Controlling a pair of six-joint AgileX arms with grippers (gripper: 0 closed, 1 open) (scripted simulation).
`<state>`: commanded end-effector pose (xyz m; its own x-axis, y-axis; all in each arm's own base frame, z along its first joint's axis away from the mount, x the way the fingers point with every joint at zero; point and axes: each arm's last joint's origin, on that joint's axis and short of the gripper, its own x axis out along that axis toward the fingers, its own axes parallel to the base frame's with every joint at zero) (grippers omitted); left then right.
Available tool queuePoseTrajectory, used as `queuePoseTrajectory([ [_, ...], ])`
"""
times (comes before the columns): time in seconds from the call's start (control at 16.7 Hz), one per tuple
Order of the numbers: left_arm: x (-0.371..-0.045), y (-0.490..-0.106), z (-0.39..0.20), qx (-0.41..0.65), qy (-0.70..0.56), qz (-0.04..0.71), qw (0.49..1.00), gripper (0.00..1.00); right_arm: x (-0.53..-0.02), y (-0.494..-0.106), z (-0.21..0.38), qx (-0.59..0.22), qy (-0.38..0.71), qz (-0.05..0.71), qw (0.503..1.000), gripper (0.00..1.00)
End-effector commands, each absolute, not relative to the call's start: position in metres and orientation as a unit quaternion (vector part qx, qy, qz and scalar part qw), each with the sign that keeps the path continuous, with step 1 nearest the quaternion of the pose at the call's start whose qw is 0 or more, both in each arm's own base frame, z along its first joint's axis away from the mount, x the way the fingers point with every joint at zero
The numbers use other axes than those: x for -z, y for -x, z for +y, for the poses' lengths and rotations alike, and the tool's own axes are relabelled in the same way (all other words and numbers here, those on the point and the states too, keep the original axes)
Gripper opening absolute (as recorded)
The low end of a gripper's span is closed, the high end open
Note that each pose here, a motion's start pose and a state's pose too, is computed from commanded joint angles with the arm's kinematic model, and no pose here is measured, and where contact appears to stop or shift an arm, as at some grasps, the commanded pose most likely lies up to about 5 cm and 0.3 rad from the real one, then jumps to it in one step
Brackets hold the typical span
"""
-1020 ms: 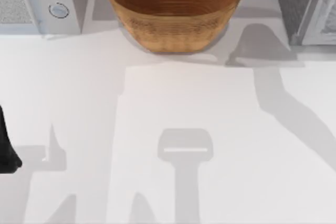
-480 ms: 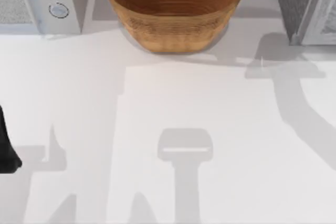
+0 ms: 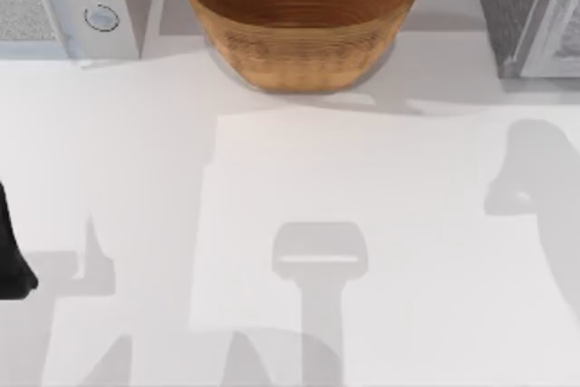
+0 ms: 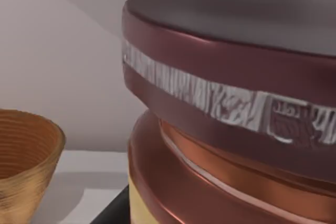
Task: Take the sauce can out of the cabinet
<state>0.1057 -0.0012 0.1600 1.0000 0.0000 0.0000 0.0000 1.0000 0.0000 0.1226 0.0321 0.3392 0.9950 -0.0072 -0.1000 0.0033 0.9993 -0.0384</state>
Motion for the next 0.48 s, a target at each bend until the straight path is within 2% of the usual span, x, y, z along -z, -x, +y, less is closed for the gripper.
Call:
queuePoseTrajectory([
  [0.24, -0.160, -0.106, -0.001, 0.000, 0.000, 0.000, 1.000, 1.00, -0.239, -0.111, 0.013, 0.002, 0.009, 0.052, 0.999, 0.00],
  [0.48, -0.160, -0.106, -0.001, 0.000, 0.000, 0.000, 1.000, 1.00, -0.179, -0.106, 0.003, 0.001, 0.001, 0.020, 1.000, 0.00],
])
